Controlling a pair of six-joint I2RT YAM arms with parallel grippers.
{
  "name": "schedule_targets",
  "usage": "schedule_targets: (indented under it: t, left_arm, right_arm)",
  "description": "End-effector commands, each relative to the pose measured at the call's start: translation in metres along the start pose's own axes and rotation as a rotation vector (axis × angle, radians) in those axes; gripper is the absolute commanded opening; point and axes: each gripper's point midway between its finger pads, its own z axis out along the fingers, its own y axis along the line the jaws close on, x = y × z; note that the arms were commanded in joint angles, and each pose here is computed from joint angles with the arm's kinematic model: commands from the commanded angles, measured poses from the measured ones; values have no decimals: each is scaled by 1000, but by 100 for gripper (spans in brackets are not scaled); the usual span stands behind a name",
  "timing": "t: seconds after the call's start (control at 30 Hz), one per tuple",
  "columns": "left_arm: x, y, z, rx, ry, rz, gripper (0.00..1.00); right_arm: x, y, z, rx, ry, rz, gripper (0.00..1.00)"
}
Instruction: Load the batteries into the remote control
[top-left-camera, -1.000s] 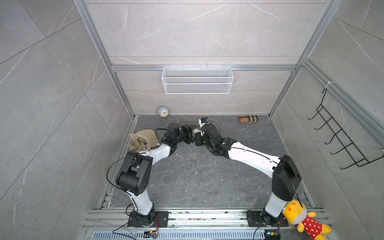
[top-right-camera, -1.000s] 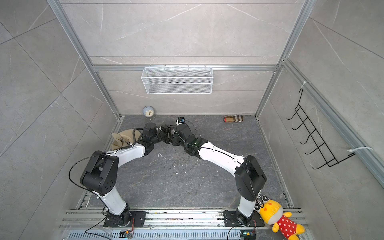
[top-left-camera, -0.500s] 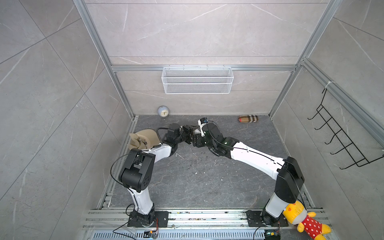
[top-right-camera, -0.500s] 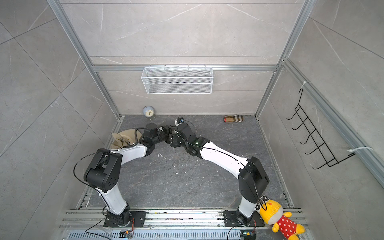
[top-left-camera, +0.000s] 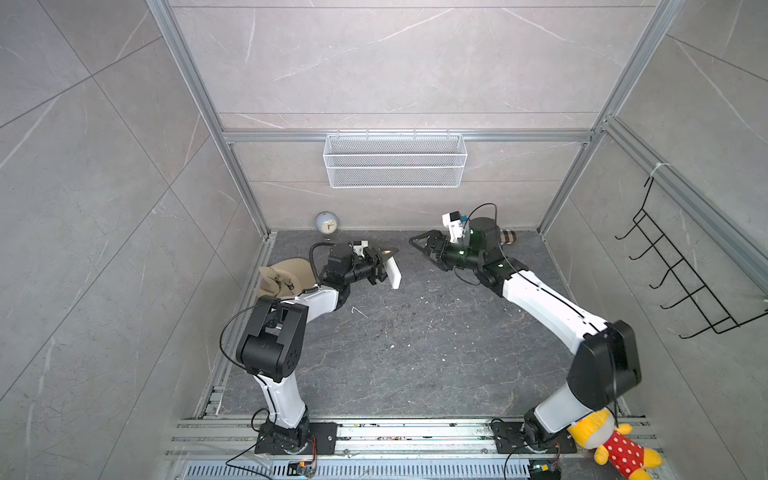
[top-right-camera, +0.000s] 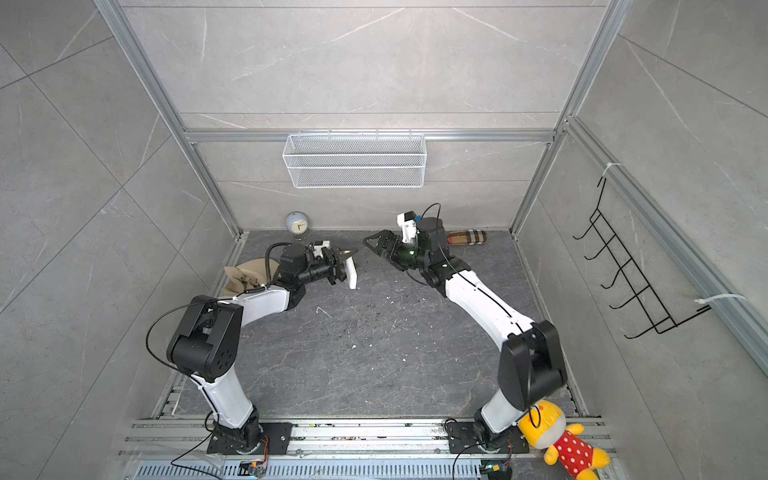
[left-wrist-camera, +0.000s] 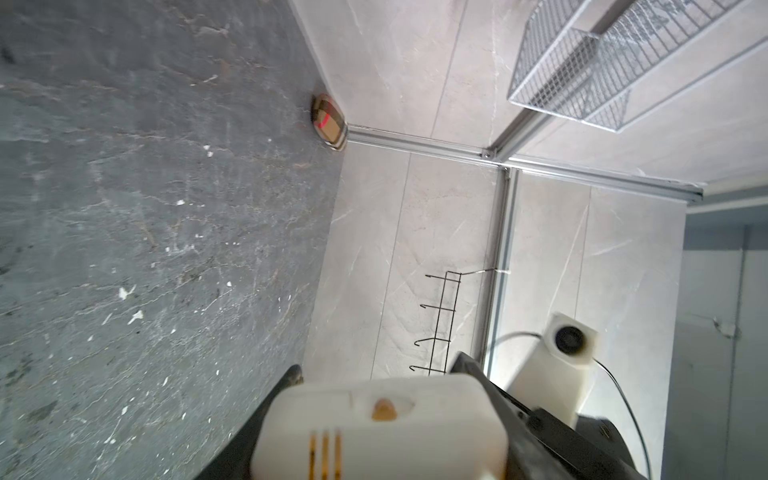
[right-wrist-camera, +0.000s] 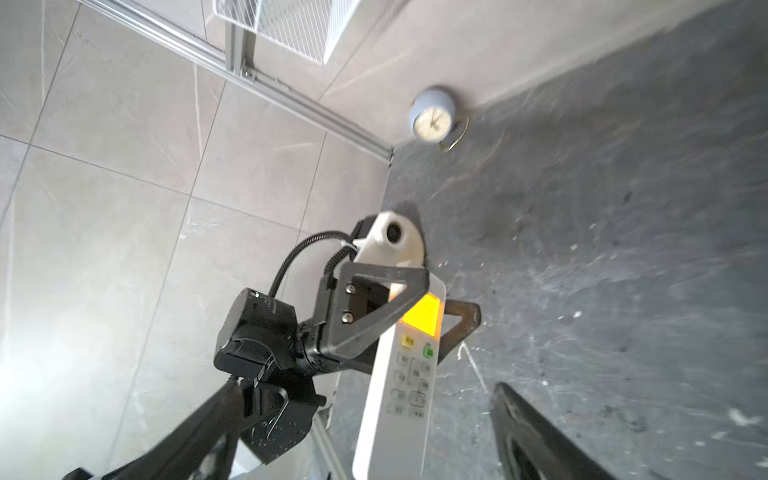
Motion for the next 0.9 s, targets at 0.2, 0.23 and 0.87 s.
schedule_targets:
  t: [0.2,0.23,0.87]
  left_arm:
    - [5,-54,-1,178,39,118,42]
    - [5,-55,-1,182,39,114,42]
    - [2,-59,6,237,46,66,41]
  right_arm:
    - [33,11,28,-305,182,274,95]
    - [33,9,28,-317,176,286,94]
    - [39,13,49,-370,183,336,70]
